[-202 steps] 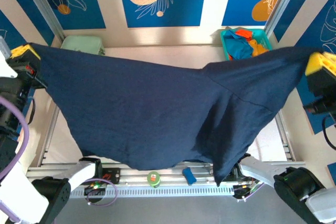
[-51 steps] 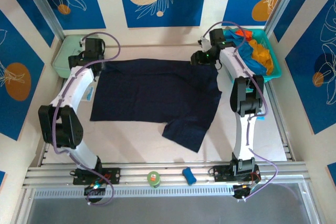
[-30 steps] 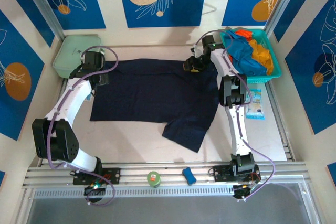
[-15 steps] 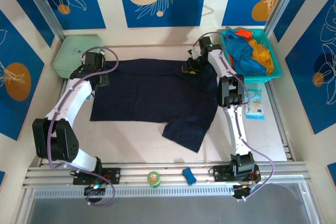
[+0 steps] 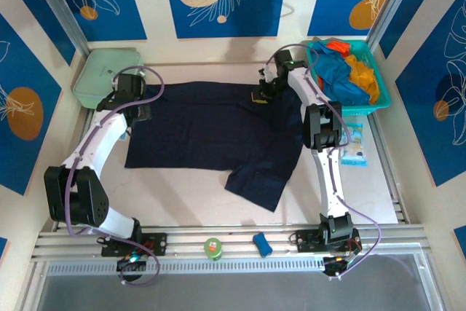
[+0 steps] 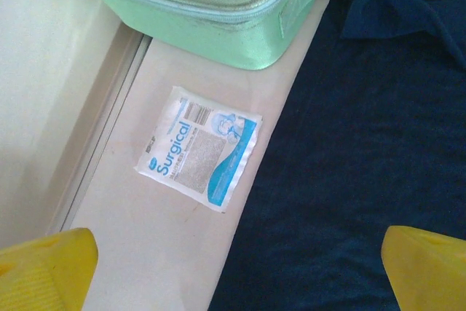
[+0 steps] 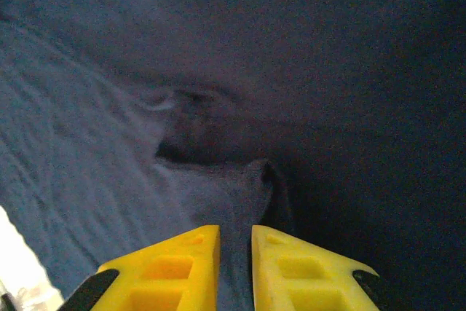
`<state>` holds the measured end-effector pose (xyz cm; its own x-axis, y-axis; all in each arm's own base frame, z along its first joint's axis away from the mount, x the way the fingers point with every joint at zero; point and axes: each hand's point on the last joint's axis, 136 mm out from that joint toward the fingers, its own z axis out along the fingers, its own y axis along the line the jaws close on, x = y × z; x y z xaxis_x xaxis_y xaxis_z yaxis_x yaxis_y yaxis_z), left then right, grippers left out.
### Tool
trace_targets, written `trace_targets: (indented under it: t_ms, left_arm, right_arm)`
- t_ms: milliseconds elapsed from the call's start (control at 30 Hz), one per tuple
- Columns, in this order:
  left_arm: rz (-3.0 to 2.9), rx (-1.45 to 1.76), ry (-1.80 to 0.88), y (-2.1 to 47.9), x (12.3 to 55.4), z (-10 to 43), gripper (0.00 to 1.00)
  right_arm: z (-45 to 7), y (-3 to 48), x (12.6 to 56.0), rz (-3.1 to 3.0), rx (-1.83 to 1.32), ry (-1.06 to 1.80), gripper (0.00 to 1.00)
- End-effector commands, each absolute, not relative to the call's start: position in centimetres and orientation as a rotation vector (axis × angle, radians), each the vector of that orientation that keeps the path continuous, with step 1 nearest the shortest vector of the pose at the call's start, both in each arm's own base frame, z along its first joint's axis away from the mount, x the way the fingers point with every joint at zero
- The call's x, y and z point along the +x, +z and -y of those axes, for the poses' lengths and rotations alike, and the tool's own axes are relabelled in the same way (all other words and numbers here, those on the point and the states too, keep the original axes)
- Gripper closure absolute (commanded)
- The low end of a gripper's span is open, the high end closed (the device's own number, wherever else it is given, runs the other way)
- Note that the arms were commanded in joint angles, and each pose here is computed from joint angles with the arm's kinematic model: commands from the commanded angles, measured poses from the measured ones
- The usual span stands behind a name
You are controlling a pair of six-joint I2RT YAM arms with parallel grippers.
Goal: Fold and stack the t-shirts
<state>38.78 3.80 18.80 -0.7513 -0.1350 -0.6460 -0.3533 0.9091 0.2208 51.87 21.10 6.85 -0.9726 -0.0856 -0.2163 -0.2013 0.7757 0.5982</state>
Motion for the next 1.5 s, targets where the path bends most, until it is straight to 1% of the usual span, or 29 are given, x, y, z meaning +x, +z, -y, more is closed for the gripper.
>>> trace_targets:
  t_ms: [0, 300, 500, 633, 733, 867, 1067, 1233, 1367, 1467]
  left_arm:
    - [-2.416, -0.355, 0.401, 18.7, 38.2, -3.3, 0.01]
    - [-2.421, -0.351, 0.407, 18.2, 38.2, -3.3, 0.01]
    - [-2.418, -0.349, 0.409, 18.3, 38.1, -3.4, 0.01]
    - [-2.414, -0.35, 0.412, 18.4, 37.9, -3.4, 0.01]
    - [-2.409, -0.358, 0.41, 18.5, 37.6, -3.5, 0.01]
    - [-2.391, -0.39, 0.392, 19.2, 36.8, -3.6, 0.01]
    - [-2.364, -0.455, 0.405, 20.6, 34.2, -4.5, 0.01]
    - [-2.387, -0.511, 0.418, 20.6, 31.3, -5.5, 0.0]
    - [-2.453, -0.611, 0.4, 19.0, 28.7, -6.0, 0.0]
    - [-2.519, -0.714, 0.299, 16.9, 27.1, -5.6, 0.01]
  right_arm:
    - [-23.2, 9.0, 50.1, -2.769, -0.215, 1.067, 0.81]
    - [-24.2, 8.5, 46.7, -2.831, -0.153, 1.045, 0.79]
    - [-23.1, 11.4, 46.7, -2.772, -0.125, 1.039, 0.78]
    - [-23.1, 13.0, 46.7, -2.727, -0.117, 1.093, 0.73]
    - [-23.1, 12.2, 47.1, -2.736, -0.102, 1.095, 0.72]
    - [-23.7, 9.4, 47.6, -2.787, -0.069, 1.12, 0.74]
    - [-24.4, 5.6, 47.2, -2.863, -0.038, 1.121, 0.76]
    - [-23.4, 4.6, 45.7, -2.894, -0.015, 1.09, 0.77]
    - [-21.8, 7.1, 44.8, -2.832, 0.009, 1.105, 0.76]
    - [-20.0, 10.1, 44.2, -2.766, 0.014, 1.088, 0.75]
